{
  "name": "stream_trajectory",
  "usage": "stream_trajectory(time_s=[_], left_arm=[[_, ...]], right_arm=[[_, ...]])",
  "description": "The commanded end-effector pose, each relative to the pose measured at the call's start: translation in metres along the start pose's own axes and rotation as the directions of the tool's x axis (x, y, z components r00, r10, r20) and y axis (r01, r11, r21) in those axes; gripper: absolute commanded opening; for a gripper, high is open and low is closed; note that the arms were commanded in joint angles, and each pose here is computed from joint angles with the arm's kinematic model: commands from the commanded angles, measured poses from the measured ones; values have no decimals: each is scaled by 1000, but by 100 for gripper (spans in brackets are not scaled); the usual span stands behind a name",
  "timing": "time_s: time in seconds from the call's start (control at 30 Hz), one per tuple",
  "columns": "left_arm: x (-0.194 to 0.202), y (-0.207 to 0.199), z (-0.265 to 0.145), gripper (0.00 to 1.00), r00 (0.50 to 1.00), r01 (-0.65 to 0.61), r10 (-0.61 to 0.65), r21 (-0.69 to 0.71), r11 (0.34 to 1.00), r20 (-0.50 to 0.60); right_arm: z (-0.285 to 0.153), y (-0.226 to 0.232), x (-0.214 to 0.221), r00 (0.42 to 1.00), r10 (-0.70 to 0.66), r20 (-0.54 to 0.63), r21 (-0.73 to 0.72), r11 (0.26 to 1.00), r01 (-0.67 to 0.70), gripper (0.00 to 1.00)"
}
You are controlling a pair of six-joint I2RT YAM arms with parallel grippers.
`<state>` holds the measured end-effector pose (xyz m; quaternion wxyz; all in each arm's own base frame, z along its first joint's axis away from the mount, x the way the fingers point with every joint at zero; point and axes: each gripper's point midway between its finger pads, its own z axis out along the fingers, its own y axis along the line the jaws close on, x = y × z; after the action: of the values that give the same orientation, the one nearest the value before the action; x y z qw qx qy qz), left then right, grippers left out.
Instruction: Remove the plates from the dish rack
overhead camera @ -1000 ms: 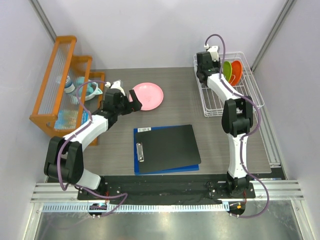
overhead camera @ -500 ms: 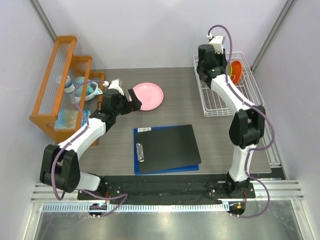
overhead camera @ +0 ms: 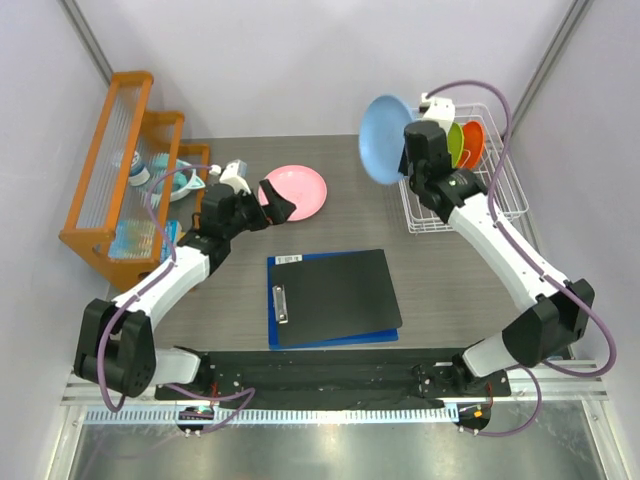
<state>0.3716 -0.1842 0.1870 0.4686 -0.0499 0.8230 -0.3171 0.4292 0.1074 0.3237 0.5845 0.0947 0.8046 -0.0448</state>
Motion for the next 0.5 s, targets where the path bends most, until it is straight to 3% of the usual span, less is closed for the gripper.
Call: stream_trajectory(time_s=[0.0, 0.17, 0.47], left_arm=[[-16, -47, -7, 99, 997, 13, -29, 205, 979, 78], [5, -55, -5, 100, 997, 34, -52, 257, 966, 64], [13, -73, 0, 99, 990, 58, -99, 358, 932, 98]], right_arm=[[-25, 47, 47, 977, 147, -157, -238, 954, -182, 3], [-51, 75, 73, 941, 224, -253, -393, 865, -311, 3], [-80, 108, 106, 866, 303, -398, -512, 710, -484, 7]])
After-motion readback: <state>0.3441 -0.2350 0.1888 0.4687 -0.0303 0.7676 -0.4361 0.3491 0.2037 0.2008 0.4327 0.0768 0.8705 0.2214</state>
